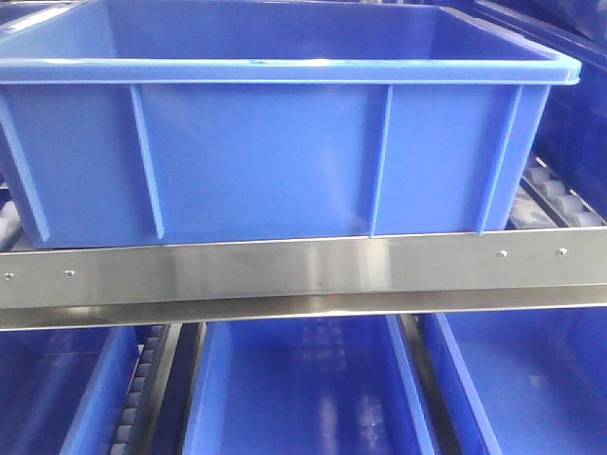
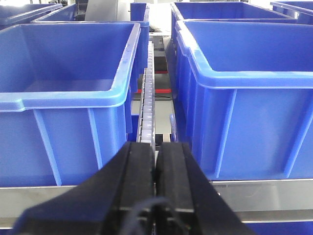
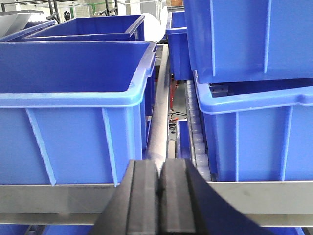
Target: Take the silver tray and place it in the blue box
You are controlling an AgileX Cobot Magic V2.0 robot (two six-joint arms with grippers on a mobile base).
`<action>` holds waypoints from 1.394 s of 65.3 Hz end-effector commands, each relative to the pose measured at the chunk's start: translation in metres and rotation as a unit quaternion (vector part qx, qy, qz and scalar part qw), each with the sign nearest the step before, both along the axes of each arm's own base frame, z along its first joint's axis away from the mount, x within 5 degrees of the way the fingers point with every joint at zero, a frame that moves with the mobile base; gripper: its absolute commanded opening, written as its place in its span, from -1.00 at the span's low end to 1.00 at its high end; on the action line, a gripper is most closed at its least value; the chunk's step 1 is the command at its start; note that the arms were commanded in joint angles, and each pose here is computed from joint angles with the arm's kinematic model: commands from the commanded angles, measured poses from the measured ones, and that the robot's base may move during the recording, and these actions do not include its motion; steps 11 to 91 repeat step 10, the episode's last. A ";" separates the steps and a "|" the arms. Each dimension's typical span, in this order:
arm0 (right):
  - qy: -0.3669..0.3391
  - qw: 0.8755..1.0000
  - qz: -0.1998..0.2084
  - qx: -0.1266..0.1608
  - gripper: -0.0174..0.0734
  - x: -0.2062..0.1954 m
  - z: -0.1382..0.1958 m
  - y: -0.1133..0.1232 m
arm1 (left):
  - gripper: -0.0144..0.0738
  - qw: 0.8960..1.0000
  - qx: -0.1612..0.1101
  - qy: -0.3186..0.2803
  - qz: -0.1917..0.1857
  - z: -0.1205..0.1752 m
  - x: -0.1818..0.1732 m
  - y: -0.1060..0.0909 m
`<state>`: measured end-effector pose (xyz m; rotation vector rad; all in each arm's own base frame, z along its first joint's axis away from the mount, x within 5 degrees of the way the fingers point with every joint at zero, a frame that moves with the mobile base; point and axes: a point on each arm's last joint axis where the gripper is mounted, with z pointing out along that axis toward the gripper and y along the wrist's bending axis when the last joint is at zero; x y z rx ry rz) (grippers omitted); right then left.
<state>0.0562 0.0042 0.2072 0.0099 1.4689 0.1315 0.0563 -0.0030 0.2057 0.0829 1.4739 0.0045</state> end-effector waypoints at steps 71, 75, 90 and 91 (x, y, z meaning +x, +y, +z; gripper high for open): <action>-0.066 0.998 -0.002 -0.002 -0.49 -0.004 0.016 0.000 | -0.69 0.999 -0.007 -0.044 0.002 0.003 -0.002 0.000; -0.066 0.998 -0.002 -0.002 -0.49 -0.004 0.016 0.000 | -0.69 0.999 -0.007 -0.044 0.002 0.003 -0.002 0.000; -0.066 0.998 -0.002 -0.002 -0.49 -0.004 0.016 0.000 | -0.69 0.999 -0.007 -0.044 0.002 0.003 -0.002 0.000; -0.066 0.998 -0.002 -0.002 -0.49 -0.004 0.016 0.000 | -0.69 0.999 -0.007 -0.044 0.002 0.003 -0.002 0.000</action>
